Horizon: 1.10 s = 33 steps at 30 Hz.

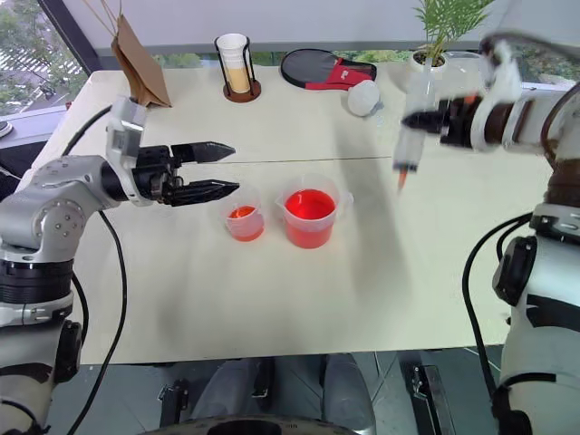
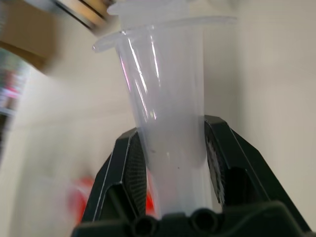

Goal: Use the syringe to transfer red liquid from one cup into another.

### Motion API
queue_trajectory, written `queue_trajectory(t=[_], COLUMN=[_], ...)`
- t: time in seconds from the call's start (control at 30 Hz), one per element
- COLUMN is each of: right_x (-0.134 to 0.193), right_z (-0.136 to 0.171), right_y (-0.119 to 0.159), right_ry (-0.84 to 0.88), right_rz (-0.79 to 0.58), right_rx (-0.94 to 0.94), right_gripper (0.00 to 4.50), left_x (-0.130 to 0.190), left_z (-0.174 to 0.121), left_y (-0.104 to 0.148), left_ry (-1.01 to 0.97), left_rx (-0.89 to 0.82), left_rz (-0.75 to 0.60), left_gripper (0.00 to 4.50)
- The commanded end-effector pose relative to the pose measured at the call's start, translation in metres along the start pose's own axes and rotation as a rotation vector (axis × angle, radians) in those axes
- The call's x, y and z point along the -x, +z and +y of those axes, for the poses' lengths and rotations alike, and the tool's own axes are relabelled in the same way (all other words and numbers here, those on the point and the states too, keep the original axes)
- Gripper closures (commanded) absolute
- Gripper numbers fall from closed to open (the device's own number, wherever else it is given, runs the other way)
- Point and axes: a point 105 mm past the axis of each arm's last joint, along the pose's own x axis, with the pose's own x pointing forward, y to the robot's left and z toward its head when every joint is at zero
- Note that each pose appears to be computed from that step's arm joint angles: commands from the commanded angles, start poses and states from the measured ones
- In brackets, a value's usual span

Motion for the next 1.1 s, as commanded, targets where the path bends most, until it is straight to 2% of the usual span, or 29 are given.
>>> queue_trajectory(t=[0.03, 0.2, 0.73, 0.93, 0.97, 1.1], right_x=[0.001, -0.003, -0.013, -0.013, -0.013, -0.004], right_z=[-0.01, -0.036, -0.047, -0.049, -0.049, -0.041], right_y=[-0.02, -0.052, -0.068, -0.067, -0.066, -0.051], right_ry=[-0.055, -0.169, -0.254, -0.264, -0.263, -0.214], right_rz=[0.066, 0.176, 0.189, 0.192, 0.19, 0.128], right_rx=[0.014, 0.026, 0.029, 0.016, 0.014, 0.051], right_gripper=[3.16, 3.16, 3.16, 0.26, 0.04, 0.04], left_x=[-0.002, -0.005, -0.007, -0.007, -0.007, 0.0], left_z=[-0.005, -0.006, -0.006, -0.006, -0.005, -0.002], left_y=[0.007, 0.002, -0.006, -0.007, -0.008, -0.011], left_ry=[-0.022, -0.031, -0.01, -0.003, -0.001, 0.039], left_rx=[-0.041, -0.027, 0.006, 0.012, 0.014, 0.022], left_rz=[-0.011, -0.009, -0.013, -0.013, -0.012, 0.006], left_gripper=[0.67, 0.67, 0.67, 0.63, 0.63, 0.63])
